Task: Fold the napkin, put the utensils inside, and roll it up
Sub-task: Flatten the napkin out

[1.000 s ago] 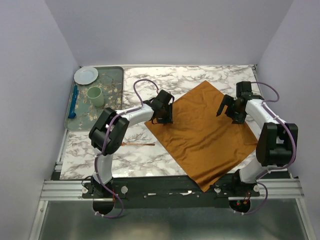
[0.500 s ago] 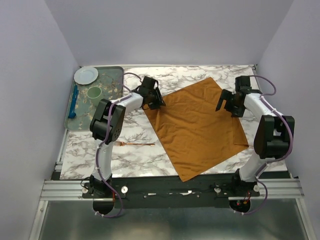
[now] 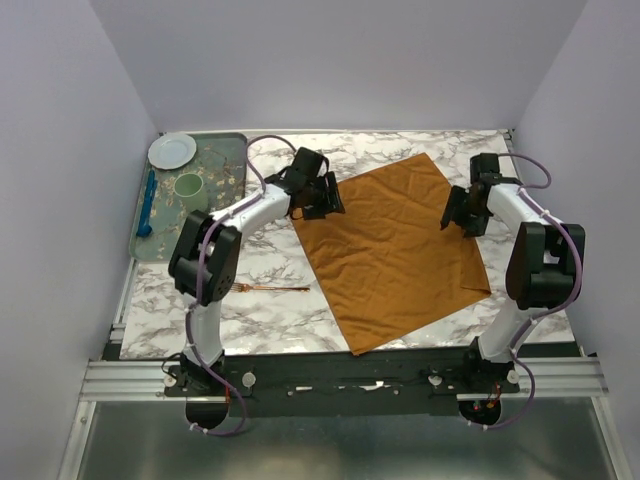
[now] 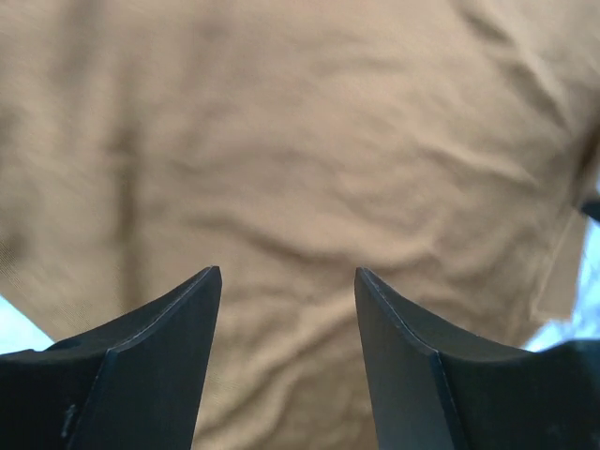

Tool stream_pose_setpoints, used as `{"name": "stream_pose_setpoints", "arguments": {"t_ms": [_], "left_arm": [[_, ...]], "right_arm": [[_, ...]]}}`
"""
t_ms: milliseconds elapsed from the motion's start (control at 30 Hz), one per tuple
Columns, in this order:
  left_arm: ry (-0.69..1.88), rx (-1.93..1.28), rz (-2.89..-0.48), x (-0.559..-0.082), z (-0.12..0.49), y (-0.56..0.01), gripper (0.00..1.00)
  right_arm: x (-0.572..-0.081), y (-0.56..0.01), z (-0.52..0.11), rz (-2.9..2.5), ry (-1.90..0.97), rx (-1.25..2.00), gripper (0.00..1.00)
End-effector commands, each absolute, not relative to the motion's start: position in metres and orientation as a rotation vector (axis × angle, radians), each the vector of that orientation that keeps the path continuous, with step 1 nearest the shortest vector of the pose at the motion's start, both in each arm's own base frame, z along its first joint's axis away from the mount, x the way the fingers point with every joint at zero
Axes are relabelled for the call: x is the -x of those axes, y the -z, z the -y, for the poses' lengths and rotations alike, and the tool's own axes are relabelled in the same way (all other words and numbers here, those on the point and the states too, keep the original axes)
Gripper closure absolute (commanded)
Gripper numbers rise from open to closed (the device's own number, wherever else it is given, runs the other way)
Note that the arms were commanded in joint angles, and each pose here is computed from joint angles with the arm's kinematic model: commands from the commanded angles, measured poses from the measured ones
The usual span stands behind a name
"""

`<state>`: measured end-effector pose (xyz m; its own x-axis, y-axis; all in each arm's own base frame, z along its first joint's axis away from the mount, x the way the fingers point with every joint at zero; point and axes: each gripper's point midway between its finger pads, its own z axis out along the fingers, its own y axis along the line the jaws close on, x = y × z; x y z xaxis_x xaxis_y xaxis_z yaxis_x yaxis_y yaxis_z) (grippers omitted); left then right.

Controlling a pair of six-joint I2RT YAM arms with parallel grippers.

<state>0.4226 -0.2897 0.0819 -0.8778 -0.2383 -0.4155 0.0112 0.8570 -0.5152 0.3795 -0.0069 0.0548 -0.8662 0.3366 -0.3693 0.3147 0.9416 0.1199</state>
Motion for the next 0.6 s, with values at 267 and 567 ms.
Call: {"name": "stream_pose_setpoints", "arguments": {"t_ms": [267, 567], "left_arm": [[0.831, -0.339, -2.536, -0.265, 0.365, -0.109, 0.34], [0.868, -0.406, -2.598, -0.237, 0.376, -0.087, 0.36]], "right_arm": [[-0.315, -0.036, 0.047, -2.851, 0.252, -0.51, 0.44], [-0.311, -0.021, 0.033, -2.872, 0.111, -0.516, 0.6]]}}
